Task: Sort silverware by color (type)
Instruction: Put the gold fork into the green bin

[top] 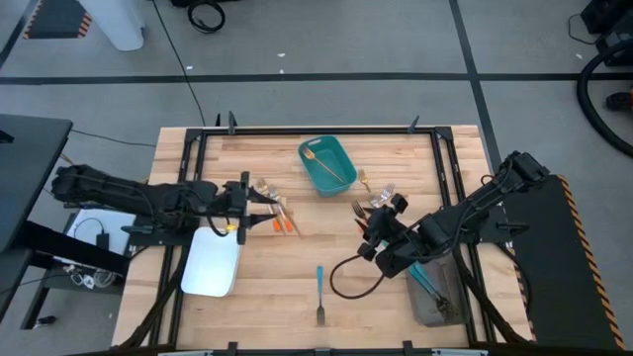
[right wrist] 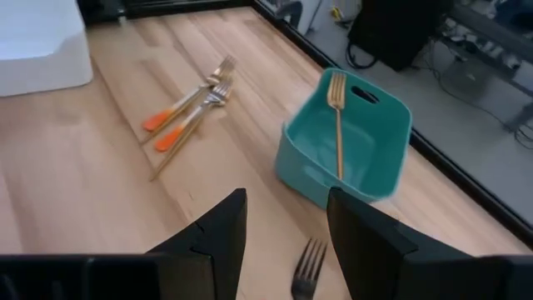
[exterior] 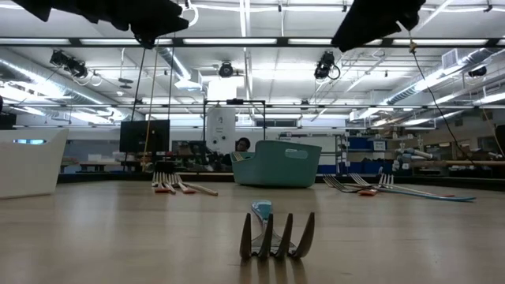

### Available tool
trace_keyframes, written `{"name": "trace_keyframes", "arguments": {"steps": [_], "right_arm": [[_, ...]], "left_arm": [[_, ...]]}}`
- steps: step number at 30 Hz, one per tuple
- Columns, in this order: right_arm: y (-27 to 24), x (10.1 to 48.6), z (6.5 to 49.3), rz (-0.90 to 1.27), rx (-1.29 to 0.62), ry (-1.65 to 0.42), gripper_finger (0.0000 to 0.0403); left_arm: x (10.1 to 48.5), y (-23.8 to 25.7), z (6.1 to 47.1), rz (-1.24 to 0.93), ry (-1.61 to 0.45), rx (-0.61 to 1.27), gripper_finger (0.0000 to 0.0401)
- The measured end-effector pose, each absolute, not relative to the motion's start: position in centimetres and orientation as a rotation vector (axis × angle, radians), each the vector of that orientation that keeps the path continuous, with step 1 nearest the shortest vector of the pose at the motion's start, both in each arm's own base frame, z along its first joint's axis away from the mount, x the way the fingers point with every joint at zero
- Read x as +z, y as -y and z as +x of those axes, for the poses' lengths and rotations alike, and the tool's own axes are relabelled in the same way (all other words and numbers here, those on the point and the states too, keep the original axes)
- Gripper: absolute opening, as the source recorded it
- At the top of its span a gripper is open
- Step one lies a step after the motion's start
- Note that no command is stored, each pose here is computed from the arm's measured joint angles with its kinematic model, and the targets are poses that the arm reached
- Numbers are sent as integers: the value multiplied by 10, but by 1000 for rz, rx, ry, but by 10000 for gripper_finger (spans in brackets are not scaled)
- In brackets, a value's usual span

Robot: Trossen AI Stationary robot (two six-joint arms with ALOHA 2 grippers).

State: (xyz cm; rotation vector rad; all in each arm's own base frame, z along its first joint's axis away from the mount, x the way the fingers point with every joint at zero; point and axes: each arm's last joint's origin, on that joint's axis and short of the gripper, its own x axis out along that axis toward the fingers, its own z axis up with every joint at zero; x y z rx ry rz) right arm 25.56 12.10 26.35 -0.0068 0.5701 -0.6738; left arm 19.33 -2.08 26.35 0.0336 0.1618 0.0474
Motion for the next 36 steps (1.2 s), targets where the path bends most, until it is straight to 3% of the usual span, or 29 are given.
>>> {"name": "trace_keyframes", "arguments": {"steps": [7,13,21,28,36], "right_arm": [[-114,261,260,-43,-603,-673,173],[-93,262,270,-26,-682,-661,173],[-54,268,282,9,-790,-683,173],[-42,291,285,-130,-790,-712,173],[-37,301,265,-195,-878,-713,173]], "left_arm": [[243,14,209,1,-271,233,172],[214,-4,229,-108,-374,387,172],[198,-38,238,-99,-397,612,172],[198,-37,240,-259,-395,449,172],[210,-27,247,-322,-622,285,172]]}}
